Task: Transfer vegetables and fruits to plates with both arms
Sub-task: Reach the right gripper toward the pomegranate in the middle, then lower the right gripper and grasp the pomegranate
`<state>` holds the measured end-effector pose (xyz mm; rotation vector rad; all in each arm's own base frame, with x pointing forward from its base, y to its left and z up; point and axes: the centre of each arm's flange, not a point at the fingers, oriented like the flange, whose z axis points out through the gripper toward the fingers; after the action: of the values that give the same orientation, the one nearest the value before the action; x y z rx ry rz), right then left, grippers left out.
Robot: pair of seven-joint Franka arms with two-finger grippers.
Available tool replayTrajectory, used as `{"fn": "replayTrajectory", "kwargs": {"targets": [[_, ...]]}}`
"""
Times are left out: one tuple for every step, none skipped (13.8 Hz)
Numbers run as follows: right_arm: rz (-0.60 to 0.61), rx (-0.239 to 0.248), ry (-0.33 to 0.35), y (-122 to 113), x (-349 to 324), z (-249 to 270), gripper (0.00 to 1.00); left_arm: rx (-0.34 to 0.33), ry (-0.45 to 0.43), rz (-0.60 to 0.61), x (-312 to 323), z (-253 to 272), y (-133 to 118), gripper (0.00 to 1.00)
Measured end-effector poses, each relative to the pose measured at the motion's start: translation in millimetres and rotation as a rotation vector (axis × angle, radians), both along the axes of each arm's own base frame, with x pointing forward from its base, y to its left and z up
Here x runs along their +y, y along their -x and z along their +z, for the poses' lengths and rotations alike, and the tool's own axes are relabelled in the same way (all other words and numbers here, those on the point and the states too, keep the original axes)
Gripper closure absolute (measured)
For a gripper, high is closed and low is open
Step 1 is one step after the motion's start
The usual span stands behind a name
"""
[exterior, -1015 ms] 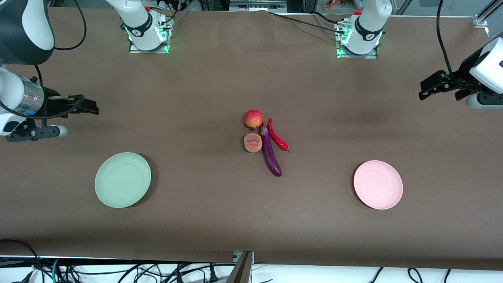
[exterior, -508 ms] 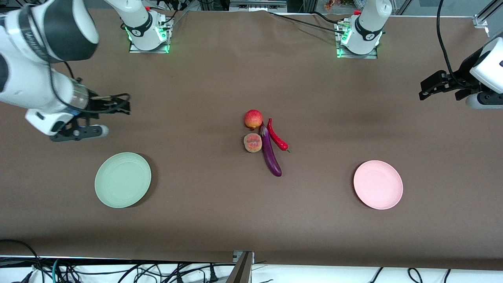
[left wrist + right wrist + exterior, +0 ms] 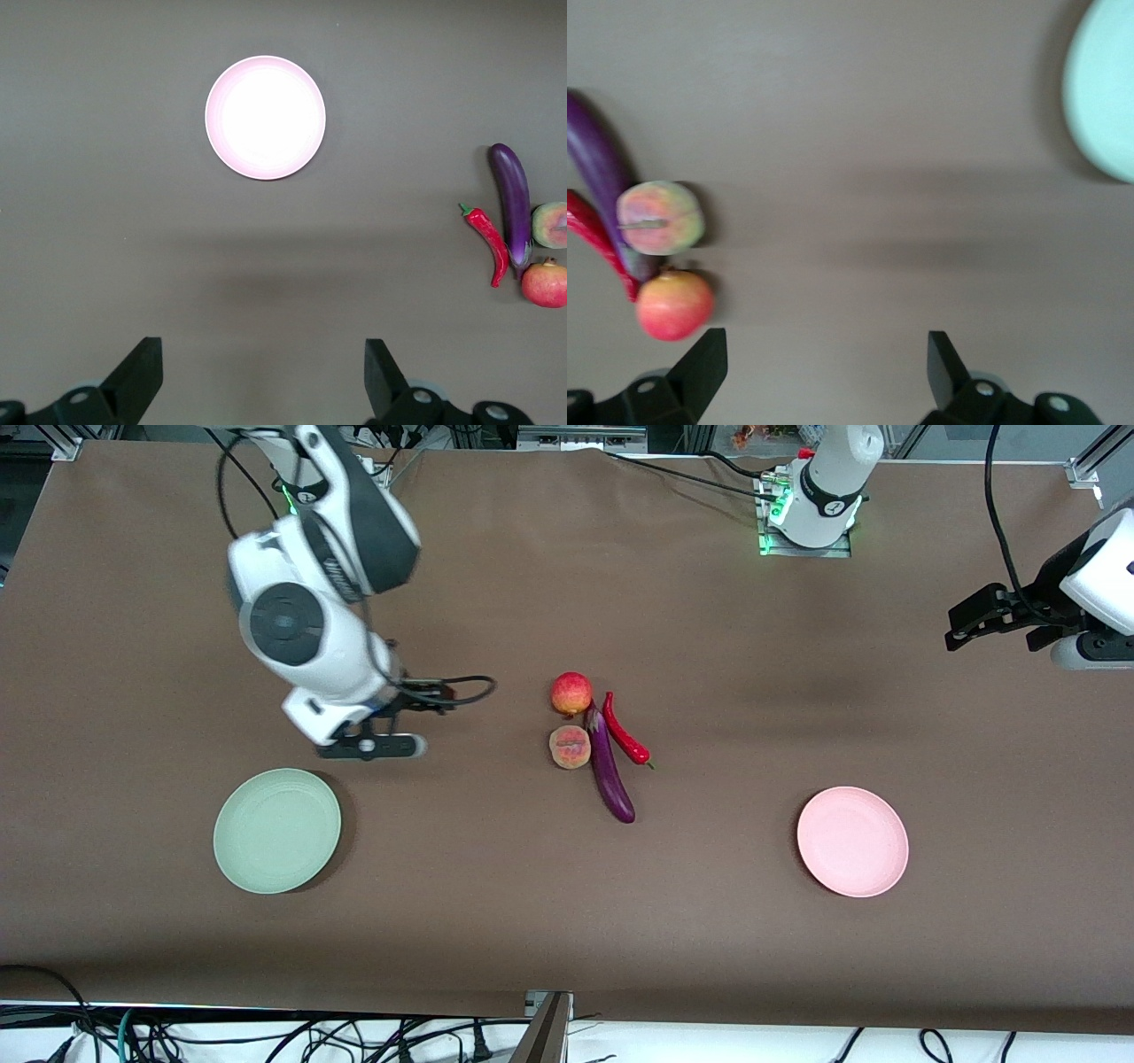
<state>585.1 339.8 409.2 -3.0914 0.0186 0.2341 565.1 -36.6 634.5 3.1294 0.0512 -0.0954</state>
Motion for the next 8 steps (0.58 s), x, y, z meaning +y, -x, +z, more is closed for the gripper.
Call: {"fn": "replayTrajectory", "kwargs": {"targets": [[-0.024, -0.002, -0.010, 6.6, 23.0, -14.8, 0.00, 0.000, 0.000, 0.000, 0.0, 0.1, 0.0, 0.00], [-0.050, -0.009, -0.017, 13.9, 45.8, -29.3, 0.00, 0.000, 0.000, 0.000, 0.0, 0.1, 0.0, 0.00], [-0.077, -0.021, -0.023, 22.0, 68.3, -43.2, 0.00, 0.000, 0.000, 0.000, 0.0, 0.2, 0.0, 0.00], [-0.104, -0.033, -0.031, 32.0, 91.7, -57.2, 0.00, -0.001, 0.000, 0.000, 0.0, 0.3, 0.0, 0.00], [-0.123, -0.039, -0.036, 44.9, 114.9, -71.5, 0.00, -0.001, 0.000, 0.000, 0.0, 0.3, 0.0, 0.00], [-0.131, -0.039, -0.035, 59.1, 135.8, -85.3, 0.00, -0.001, 0.000, 0.000, 0.0, 0.4, 0.0, 0.00], [-0.137, -0.038, -0.034, 72.1, 153.3, -98.0, 0.00, -0.001, 0.000, 0.000, -0.1, 0.4, 0.0, 0.00], [-0.146, -0.039, -0.033, 81.6, 165.7, -108.9, 0.00, -0.001, 0.000, 0.000, 0.0, 0.4, 0.0, 0.00]]}}
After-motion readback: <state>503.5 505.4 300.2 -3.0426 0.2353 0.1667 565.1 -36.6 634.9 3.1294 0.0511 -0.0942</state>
